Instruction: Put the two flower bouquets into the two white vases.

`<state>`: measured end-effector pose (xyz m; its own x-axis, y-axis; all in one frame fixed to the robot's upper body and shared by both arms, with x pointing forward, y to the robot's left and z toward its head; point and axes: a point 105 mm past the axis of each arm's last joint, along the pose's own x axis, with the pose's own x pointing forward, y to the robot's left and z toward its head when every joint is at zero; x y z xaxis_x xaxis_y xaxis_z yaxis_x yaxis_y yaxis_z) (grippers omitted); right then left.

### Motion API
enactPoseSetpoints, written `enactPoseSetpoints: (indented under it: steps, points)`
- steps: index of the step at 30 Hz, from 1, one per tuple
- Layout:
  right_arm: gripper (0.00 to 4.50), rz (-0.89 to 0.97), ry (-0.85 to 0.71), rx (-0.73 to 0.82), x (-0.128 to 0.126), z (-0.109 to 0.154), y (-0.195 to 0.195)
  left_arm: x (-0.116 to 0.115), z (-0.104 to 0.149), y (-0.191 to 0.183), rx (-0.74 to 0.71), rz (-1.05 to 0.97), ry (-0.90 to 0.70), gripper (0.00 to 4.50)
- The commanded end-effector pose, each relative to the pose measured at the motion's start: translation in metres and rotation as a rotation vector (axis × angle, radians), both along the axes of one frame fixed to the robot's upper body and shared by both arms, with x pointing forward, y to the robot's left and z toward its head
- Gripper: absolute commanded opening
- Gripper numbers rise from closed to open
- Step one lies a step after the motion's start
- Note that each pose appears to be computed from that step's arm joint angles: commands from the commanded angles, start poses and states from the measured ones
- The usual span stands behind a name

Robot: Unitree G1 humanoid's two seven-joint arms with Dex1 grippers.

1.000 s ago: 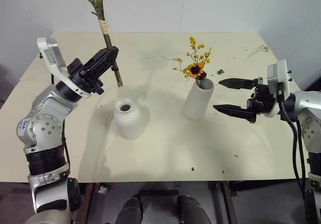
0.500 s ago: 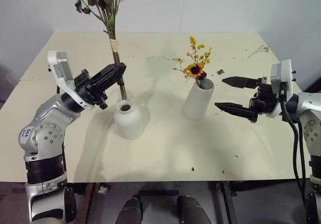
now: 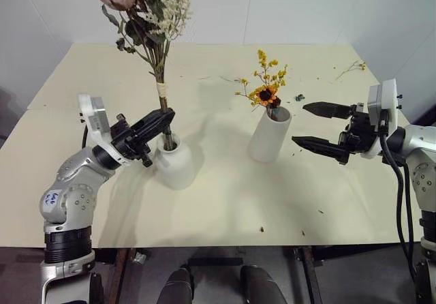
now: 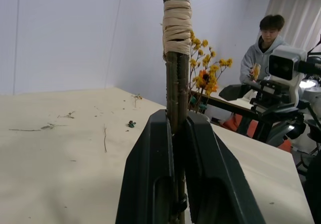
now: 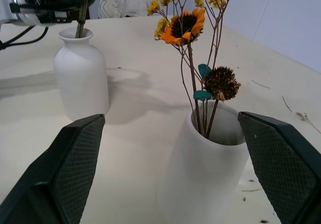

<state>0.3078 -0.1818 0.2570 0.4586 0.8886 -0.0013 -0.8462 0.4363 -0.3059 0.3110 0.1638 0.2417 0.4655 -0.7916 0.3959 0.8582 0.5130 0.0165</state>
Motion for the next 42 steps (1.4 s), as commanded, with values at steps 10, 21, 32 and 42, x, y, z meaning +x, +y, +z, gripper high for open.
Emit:
enactPoseSetpoints:
  steps: [10, 21, 32, 42]
  points:
    - [4.50, 0.012, -0.066, 0.034, 0.000, 0.017, 0.003, -0.019, -0.001, 0.010, 0.037, 0.015, -0.043, 2.56]
    - [4.50, 0.030, -0.070, 0.055, 0.009, 0.015, 0.007, -0.034, -0.003, 0.032, 0.272, 0.040, -0.026, 4.49]
    - [4.50, -0.080, -0.054, -0.066, -0.002, 0.002, -0.038, -0.034, 0.027, 0.091, 0.455, 0.176, -0.121, 4.49]
    - [4.50, -0.194, -0.054, -0.065, -0.027, -0.007, -0.056, -0.008, 0.016, 0.079, 0.432, 0.132, -0.134, 4.49]
